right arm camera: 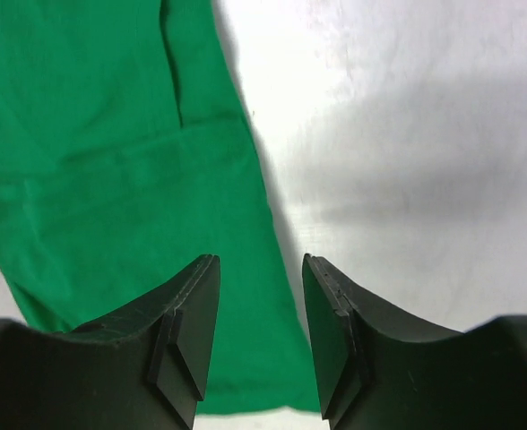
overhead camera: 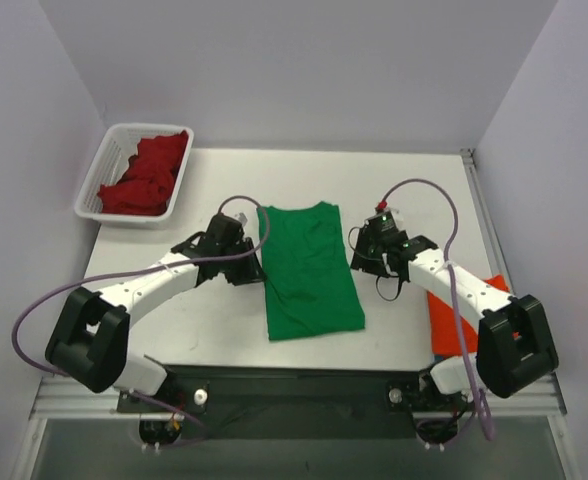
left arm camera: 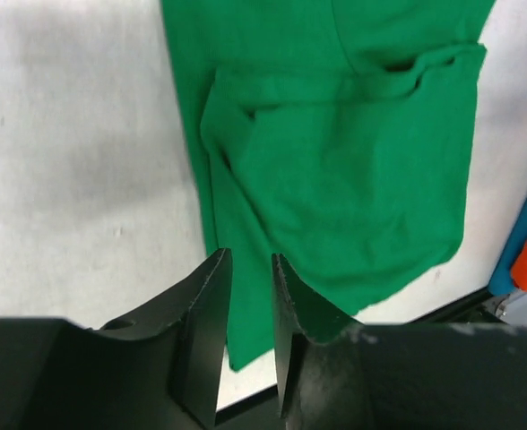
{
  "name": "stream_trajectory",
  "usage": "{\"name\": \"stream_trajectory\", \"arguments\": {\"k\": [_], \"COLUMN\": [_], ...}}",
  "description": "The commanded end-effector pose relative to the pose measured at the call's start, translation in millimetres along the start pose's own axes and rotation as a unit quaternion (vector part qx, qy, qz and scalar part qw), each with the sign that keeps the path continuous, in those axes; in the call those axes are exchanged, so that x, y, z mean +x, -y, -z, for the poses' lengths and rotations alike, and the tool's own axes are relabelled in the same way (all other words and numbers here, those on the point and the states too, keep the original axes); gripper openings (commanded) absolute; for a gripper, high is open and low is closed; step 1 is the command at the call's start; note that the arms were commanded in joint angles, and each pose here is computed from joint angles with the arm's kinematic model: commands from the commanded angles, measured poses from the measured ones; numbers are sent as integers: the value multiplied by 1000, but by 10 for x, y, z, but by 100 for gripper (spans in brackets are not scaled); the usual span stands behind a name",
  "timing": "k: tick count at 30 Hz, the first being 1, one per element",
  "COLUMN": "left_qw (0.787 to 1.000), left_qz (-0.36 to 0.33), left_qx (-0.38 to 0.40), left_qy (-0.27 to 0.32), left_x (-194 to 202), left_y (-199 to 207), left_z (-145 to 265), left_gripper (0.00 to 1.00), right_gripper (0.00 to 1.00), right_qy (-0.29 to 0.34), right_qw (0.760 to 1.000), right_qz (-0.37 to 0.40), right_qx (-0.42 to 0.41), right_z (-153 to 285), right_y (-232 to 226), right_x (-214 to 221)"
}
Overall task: Fold and stack the t-shirts
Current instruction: Fold the folded rectangular tshirt in 1/3 of the way
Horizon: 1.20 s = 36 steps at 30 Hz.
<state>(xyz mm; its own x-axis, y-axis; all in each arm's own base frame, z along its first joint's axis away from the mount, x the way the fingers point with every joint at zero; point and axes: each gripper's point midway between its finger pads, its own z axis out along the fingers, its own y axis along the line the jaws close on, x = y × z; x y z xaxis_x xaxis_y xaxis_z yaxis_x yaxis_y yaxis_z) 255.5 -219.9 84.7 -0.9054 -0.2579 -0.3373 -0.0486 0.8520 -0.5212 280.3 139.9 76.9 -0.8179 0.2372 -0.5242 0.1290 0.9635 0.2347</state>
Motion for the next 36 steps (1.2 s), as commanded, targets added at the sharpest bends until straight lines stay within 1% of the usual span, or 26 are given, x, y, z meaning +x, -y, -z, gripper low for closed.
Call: {"name": "stream_trajectory", "arguments": {"k": [1, 2, 6, 7, 11, 14, 18, 21, 23, 26, 27, 28, 29, 30, 31, 33, 34, 36], "left_qw": [999, 999, 999, 999, 998, 999, 999, 999, 999, 999, 999, 999, 998, 999, 999, 999, 998, 998], "left_qz": [-44, -44, -45, -45, -45, -42, -39, -39, -39, -40, -40, -42, -44, -44, -45, -46, -46, -49], "left_qx": [9, -1, -14, -18, -29, -28, -31, -35, -34, -34, -33, -33, -33, -32, -30, -28, -30, -28], "left_qy": [28, 20, 22, 19, 14, 12, 10, 8, 8, 7, 5, 6, 6, 8, 9, 12, 12, 17], "left_x": [-383, -389, -527, -531, -565, -580, -613, -628, -641, -670, -670, -688, -691, -703, -711, -736, -741, -763], "left_y": [186, 143, 127, 111, 80, 82, 84, 80, 91, 110, 115, 129, 132, 146, 163, 193, 196, 224], "left_z": [-131, -229, -363, -388, -499, -557, -618, -654, -669, -685, -691, -680, -675, -663, -638, -610, -576, -515], "left_gripper": [36, 37, 41, 43, 49, 51, 50, 44, 41, 30, 25, 19, 15, 12, 8, 2, 0, 0], "right_gripper": [41, 41, 41, 41, 41, 42, 42, 41, 37, 18, 10, 8, 6, 1, 0, 0, 0, 0], "right_qy": [-12, -15, -30, -41, -49, -57, -65, -69, -68, -65, -61, -60, -58, -51, -47, -37, -32, -25], "right_qw": [999, 999, 998, 998, 998, 998, 997, 997, 997, 997, 997, 997, 997, 998, 998, 998, 998, 999], "right_qz": [25, 26, 31, 33, 33, 36, 39, 43, 43, 42, 41, 42, 42, 43, 43, 44, 44, 46], "right_qx": [-27, -28, -35, -31, -23, -20, -11, -10, -8, 2, 3, 4, 7, 7, 9, 11, 12, 9], "right_z": [-210, -241, -392, -457, -573, -664, -777, -817, -827, -814, -789, -772, -747, -709, -683, -611, -581, -507], "right_y": [-143, -161, -261, -260, -276, -286, -295, -320, -322, -291, -288, -293, -275, -275, -270, -261, -261, -263], "right_x": [-198, -221, -277, -236, -245, -221, -221, -208, -217, -234, -261, -264, -283, -314, -342, -408, -434, -478]}}
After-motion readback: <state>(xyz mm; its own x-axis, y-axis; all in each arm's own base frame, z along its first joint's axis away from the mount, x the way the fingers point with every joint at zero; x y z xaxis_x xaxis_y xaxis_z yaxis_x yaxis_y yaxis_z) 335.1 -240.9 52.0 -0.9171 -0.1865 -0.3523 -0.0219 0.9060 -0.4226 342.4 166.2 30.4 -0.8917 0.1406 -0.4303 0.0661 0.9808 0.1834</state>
